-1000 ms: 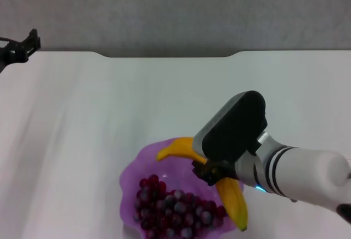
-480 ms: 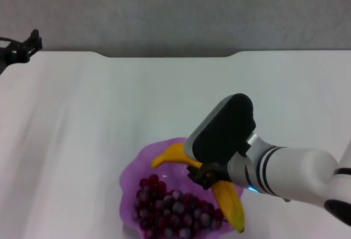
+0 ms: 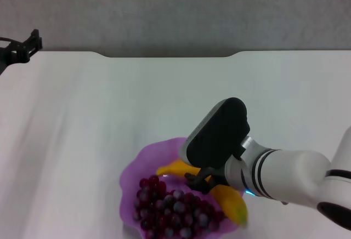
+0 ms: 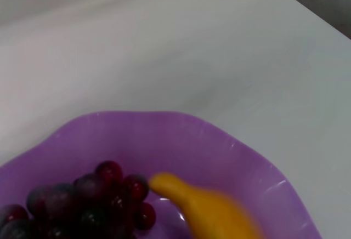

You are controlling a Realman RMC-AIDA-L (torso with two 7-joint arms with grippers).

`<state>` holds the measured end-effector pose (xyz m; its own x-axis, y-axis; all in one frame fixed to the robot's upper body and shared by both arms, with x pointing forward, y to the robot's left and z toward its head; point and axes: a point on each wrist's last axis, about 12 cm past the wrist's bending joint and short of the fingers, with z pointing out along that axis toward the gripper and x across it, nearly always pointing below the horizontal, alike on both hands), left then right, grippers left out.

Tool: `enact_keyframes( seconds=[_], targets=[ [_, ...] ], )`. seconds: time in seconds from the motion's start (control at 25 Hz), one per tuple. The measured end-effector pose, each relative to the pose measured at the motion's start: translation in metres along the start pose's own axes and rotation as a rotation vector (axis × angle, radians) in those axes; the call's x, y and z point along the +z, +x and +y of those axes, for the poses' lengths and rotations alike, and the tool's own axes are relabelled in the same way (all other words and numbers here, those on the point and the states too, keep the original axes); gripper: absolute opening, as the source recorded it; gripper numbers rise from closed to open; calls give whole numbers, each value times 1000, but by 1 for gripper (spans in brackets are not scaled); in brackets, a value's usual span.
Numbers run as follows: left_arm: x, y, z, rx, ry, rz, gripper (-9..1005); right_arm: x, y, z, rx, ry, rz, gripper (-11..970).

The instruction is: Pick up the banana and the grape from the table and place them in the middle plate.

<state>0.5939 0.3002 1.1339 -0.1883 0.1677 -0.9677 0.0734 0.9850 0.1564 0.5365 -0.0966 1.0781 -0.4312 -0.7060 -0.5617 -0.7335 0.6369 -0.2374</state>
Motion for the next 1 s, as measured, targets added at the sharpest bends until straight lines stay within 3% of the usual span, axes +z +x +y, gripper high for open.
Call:
enact_keyframes(
  seconds=[0.04, 0.24, 0.48, 0.64, 0.8, 1.0],
  targets=[
    [0, 0, 0, 0, 0, 0, 874, 0, 0, 0, 0, 0, -2, 527],
    [0, 0, 0, 0, 0, 0, 867, 0, -1, 1, -4, -2, -4, 749],
    [0, 0, 0, 0, 0, 1, 859, -3, -6, 3, -8, -8, -29, 879],
    [0, 1, -3, 2, 11, 1, 853, -12, -19, 4, 7, -17, -94, 879],
    [-2, -3, -8, 3, 29, -8, 848, -24, -37, -10, 66, -2, -205, 879],
    [-1, -3, -23, 14, 74, -7, 841, -35, -41, -43, 207, 57, -359, 878]
  ],
)
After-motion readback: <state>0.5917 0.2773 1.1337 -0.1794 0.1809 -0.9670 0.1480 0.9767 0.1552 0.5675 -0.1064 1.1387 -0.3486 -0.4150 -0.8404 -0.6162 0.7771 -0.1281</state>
